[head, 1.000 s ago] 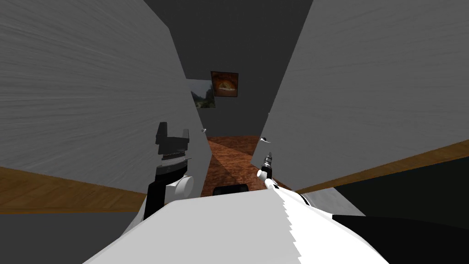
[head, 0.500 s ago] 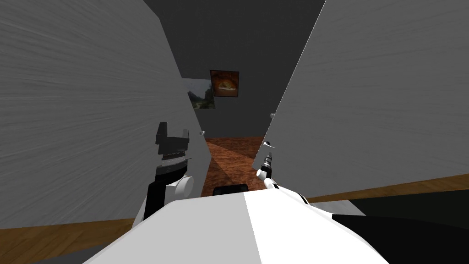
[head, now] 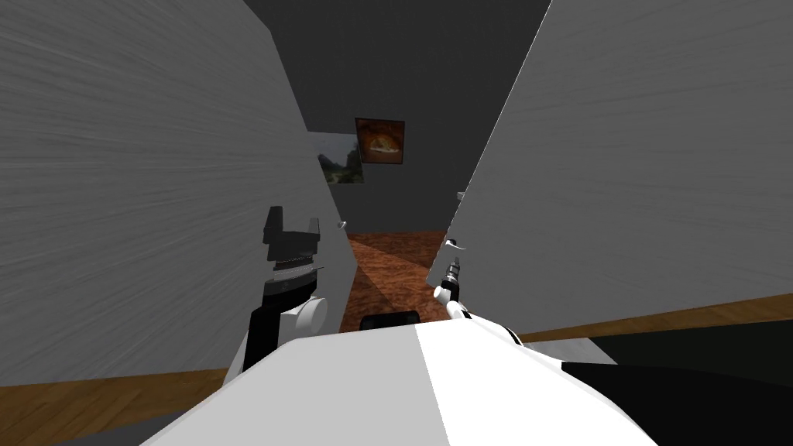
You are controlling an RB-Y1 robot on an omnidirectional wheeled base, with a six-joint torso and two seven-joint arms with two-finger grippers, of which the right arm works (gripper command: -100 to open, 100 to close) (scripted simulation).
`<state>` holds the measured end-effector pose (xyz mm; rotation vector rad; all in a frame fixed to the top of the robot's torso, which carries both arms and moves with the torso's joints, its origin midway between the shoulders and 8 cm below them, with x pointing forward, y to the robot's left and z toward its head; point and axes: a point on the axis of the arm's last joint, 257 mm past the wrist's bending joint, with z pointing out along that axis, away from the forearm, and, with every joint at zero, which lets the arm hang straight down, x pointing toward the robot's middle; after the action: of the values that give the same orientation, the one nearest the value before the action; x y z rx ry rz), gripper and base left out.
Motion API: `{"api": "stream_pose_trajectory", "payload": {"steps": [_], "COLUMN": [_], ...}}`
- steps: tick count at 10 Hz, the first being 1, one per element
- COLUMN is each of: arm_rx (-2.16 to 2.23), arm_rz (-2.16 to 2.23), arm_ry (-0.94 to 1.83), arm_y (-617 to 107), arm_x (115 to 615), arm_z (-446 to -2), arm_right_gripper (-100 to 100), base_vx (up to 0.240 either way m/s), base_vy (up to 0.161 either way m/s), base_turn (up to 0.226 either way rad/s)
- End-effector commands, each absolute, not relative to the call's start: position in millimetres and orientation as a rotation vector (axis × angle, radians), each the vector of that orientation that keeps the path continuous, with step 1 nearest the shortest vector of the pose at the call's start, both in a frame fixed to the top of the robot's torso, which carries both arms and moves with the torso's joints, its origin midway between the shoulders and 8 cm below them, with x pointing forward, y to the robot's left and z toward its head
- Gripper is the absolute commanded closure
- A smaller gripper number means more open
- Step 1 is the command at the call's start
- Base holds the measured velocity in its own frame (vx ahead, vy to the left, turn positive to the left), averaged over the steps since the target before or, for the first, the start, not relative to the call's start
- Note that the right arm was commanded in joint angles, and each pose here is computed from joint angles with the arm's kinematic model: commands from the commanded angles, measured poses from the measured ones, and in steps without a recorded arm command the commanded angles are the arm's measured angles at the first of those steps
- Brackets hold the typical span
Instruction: Push the door open
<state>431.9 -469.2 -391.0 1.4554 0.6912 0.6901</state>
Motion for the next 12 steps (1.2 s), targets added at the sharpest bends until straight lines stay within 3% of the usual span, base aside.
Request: {"api": "stream_pose_trajectory", "payload": {"steps": [1,12], "arm_rx": [1.458,1.479], "arm_rz": [0.687,0.655], "arm_ry": [0.688,0.656], "arm_y": [-471,-485], "arm_x": [431,416], "arm_z": [-391,-396], "arm_right_gripper": [-100,-100], "base_vx": [-0.105,-0.211], "base_vy": [-0.026,-0.038], "base_turn": [0.043,0.050]}}
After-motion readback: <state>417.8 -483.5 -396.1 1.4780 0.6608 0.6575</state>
